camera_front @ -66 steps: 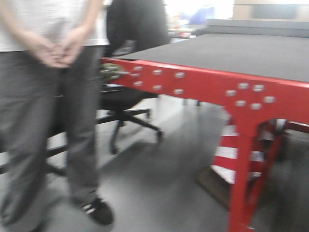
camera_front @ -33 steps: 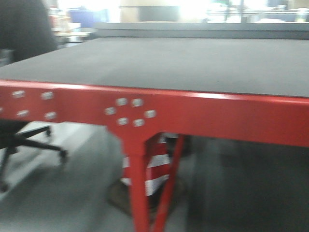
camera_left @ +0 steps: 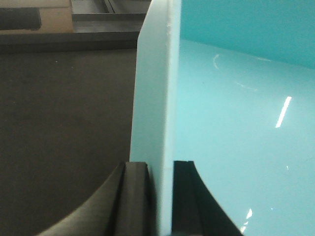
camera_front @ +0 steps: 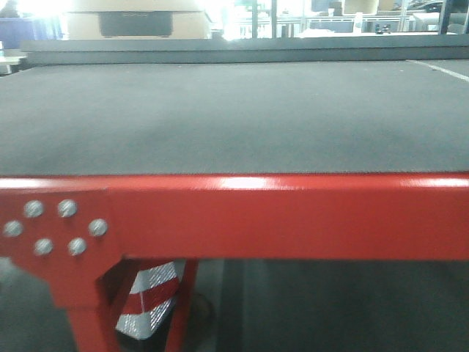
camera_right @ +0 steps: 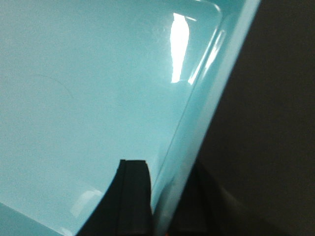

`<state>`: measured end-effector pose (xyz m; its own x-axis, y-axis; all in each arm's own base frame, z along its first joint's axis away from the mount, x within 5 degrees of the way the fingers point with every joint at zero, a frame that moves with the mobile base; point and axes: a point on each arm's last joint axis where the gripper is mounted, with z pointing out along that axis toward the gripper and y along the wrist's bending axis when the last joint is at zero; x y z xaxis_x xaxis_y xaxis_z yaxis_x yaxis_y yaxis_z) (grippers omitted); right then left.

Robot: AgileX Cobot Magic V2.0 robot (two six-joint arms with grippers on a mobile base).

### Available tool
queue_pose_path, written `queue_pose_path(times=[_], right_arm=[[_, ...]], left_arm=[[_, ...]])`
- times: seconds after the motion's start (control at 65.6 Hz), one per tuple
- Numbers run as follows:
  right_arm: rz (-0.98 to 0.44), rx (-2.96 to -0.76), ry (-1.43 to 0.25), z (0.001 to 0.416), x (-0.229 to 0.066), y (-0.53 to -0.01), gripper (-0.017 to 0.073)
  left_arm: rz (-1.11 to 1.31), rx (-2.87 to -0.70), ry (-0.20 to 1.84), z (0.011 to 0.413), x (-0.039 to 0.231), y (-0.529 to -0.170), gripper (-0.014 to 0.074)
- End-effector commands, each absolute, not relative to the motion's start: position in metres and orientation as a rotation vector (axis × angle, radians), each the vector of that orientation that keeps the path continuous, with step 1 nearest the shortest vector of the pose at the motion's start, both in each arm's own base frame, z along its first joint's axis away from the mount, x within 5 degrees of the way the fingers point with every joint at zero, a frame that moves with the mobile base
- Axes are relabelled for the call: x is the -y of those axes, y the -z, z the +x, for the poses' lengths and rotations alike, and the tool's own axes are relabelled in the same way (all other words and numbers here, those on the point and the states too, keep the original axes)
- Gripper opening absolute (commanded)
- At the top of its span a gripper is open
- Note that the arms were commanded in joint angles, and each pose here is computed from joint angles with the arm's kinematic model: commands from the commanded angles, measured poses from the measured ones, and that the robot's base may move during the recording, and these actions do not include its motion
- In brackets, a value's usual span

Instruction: Fetch blue bin and place on conveyor start

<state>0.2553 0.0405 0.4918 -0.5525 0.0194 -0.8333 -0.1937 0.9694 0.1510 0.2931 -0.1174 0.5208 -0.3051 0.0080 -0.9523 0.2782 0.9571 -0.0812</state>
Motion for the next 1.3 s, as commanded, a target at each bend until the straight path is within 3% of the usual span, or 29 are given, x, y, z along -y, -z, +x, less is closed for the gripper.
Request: queue_pose_path(times=[0.0, 1.281], right_arm=[[-0.148, -2.109, -0.225, 0.2517, -0.0365, -0.4973, -0.0152], [-0.148, -2.109, -0.225, 0.2517, -0.0365, -0.4973, -0.0152]], left_arm=[[0.182, -1.770, 0.310, 0.2874, 0.1138, -0.5359, -0.0111], [0.183, -1.775, 0.309, 0.2897, 0.1148, -0.5341, -0.0111]])
